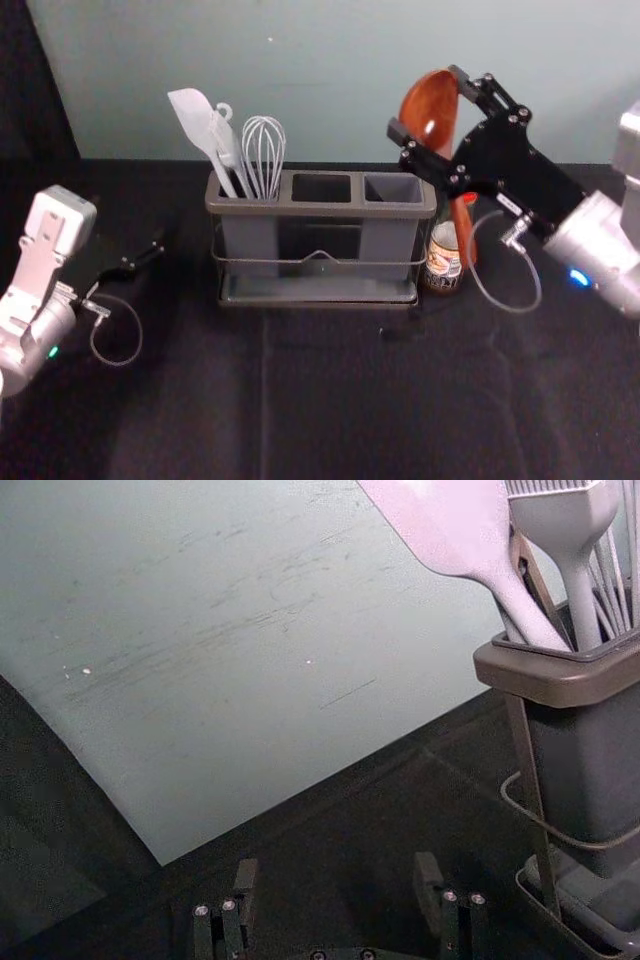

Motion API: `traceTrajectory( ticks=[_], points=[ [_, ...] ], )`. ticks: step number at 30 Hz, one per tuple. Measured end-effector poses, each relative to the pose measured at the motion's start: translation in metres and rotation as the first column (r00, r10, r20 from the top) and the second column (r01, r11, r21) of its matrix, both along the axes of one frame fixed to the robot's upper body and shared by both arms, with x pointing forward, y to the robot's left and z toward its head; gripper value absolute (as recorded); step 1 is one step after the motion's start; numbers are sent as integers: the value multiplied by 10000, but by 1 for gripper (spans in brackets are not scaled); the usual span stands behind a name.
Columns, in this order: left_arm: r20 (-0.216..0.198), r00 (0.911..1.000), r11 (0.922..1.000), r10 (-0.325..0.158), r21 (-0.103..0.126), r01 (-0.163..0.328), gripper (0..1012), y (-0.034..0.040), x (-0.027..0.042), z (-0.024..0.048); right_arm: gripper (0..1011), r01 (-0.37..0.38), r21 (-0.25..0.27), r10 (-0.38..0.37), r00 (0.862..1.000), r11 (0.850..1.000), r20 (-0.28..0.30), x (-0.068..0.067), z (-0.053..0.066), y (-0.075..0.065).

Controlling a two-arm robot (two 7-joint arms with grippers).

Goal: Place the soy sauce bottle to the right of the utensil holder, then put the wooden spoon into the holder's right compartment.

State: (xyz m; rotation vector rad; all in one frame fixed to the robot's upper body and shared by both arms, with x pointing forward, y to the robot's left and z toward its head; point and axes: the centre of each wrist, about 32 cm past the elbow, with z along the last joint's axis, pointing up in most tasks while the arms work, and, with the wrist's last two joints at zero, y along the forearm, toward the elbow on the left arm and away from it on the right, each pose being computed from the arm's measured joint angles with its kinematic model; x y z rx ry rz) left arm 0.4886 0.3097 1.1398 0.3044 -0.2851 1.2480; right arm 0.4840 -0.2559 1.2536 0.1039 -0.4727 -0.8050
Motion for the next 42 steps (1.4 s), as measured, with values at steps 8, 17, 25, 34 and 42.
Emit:
traceTrajectory(
  ticks=[8,17,25,34,42],
  points=[
    [-1,10000,10000,-1,0,1,1000,0,0,0,839,-508,-147,514,9977,9986,433,350,123,27],
    [-1,10000,10000,0,0,0,1000,0,0,0,839,-663,298,616,9888,9974,1362,573,148,168],
    [-1,10000,10000,0,0,0,1000,0,0,0,839,-778,1368,479,9767,9875,2090,688,-6,296],
    [0,10000,10000,0,0,0,1000,0,0,0,839,-906,2741,150,9638,9574,2662,791,-319,394],
    [0,10000,10000,0,1,0,1000,0,0,0,839,-811,3268,-43,9676,9416,2523,822,-552,467]
  ],
)
